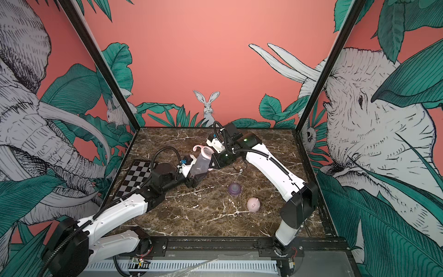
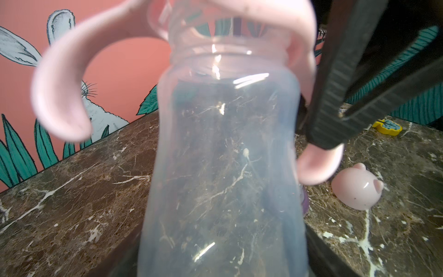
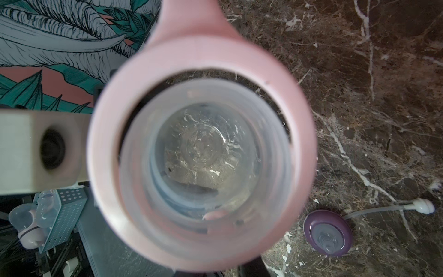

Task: Assemble the baby bottles
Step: Put on the handle of the baby bottle.

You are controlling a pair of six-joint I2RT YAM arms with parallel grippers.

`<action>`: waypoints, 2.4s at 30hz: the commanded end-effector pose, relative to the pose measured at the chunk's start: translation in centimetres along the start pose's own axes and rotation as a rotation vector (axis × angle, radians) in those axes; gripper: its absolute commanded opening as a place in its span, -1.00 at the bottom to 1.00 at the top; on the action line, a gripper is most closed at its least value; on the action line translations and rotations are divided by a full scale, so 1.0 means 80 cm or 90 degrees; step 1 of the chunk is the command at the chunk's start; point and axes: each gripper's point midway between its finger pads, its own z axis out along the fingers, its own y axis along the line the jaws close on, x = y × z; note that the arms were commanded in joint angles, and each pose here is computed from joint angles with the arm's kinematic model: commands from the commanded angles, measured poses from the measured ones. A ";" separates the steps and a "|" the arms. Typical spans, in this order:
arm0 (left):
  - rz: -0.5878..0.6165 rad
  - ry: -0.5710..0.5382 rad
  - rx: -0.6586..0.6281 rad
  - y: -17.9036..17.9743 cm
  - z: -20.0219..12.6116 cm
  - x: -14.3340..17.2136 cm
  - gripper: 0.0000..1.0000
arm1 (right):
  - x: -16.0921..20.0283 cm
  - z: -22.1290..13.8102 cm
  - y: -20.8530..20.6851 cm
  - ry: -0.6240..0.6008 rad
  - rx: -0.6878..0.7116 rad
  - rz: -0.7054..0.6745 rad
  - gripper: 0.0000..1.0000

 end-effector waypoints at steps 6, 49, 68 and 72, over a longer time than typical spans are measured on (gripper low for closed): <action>0.054 -0.036 0.007 -0.009 -0.005 -0.020 0.10 | 0.007 -0.021 0.014 0.045 -0.028 -0.047 -0.58; 0.065 -0.096 -0.026 -0.007 -0.017 -0.043 0.10 | -0.005 -0.060 -0.005 -0.040 -0.014 -0.028 0.44; 0.059 -0.098 -0.033 -0.006 -0.024 -0.046 0.10 | -0.039 -0.082 0.012 -0.138 -0.059 -0.028 0.62; 0.054 -0.096 -0.031 -0.006 -0.024 -0.042 0.10 | -0.033 -0.083 -0.028 -0.154 -0.015 0.041 0.62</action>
